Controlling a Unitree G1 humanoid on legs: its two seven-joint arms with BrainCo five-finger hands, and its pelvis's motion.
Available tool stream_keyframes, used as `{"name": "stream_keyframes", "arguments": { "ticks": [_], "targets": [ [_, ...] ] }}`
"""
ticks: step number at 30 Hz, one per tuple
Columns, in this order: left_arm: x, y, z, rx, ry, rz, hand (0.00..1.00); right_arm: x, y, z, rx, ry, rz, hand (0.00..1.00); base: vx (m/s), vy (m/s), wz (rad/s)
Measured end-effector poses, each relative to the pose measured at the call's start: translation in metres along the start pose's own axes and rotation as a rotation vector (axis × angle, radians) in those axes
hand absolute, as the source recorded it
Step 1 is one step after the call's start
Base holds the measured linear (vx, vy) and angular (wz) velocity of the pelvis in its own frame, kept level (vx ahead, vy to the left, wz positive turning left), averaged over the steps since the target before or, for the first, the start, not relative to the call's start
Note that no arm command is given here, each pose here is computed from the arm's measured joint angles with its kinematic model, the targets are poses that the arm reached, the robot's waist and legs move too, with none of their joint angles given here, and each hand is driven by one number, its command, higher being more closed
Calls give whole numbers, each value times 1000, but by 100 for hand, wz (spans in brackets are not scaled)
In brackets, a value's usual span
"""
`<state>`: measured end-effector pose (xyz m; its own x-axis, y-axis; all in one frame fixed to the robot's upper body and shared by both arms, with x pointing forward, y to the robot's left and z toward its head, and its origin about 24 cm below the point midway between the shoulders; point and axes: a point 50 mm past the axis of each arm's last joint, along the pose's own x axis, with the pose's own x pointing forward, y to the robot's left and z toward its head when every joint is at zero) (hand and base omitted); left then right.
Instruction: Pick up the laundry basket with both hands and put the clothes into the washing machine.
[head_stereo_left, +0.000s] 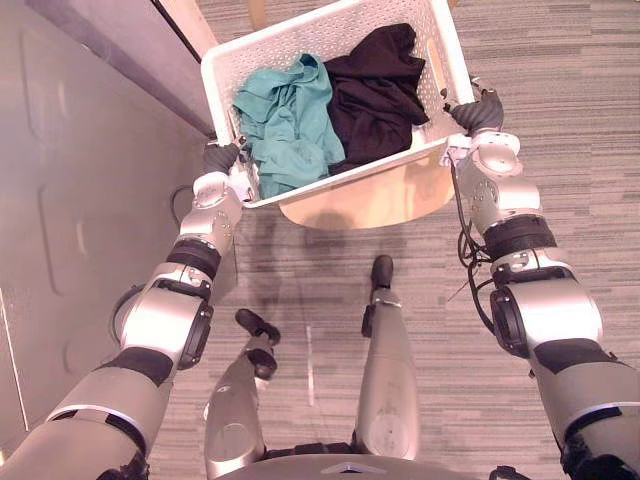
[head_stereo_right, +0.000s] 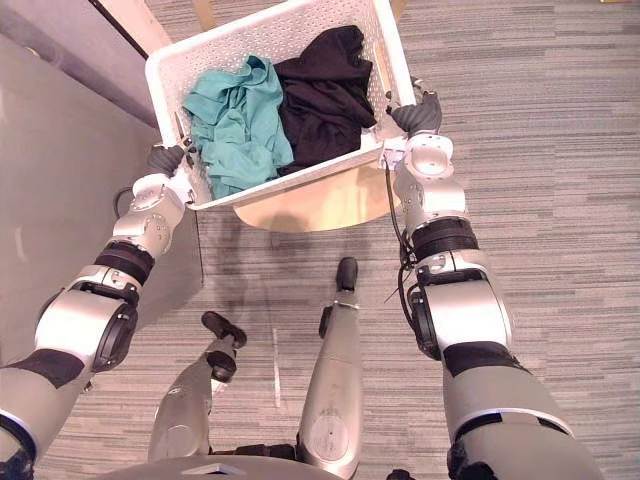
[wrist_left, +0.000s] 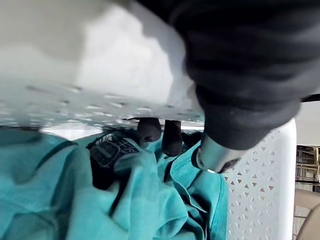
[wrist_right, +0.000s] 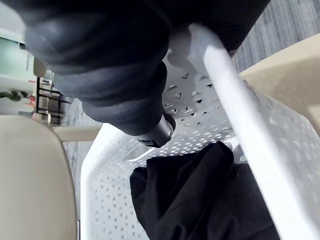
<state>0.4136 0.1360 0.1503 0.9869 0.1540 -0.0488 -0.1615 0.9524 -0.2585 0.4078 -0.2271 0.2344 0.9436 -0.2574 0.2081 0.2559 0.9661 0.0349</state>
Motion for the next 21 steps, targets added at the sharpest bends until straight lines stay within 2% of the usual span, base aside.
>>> {"name": "stream_keyframes", "arguments": {
  "ticks": [21],
  "targets": [
    [-6,-11,-22,76,51,-29,100,-14,-26,-37,119,59,-104,100,68,-32,-2]
  ]
}}
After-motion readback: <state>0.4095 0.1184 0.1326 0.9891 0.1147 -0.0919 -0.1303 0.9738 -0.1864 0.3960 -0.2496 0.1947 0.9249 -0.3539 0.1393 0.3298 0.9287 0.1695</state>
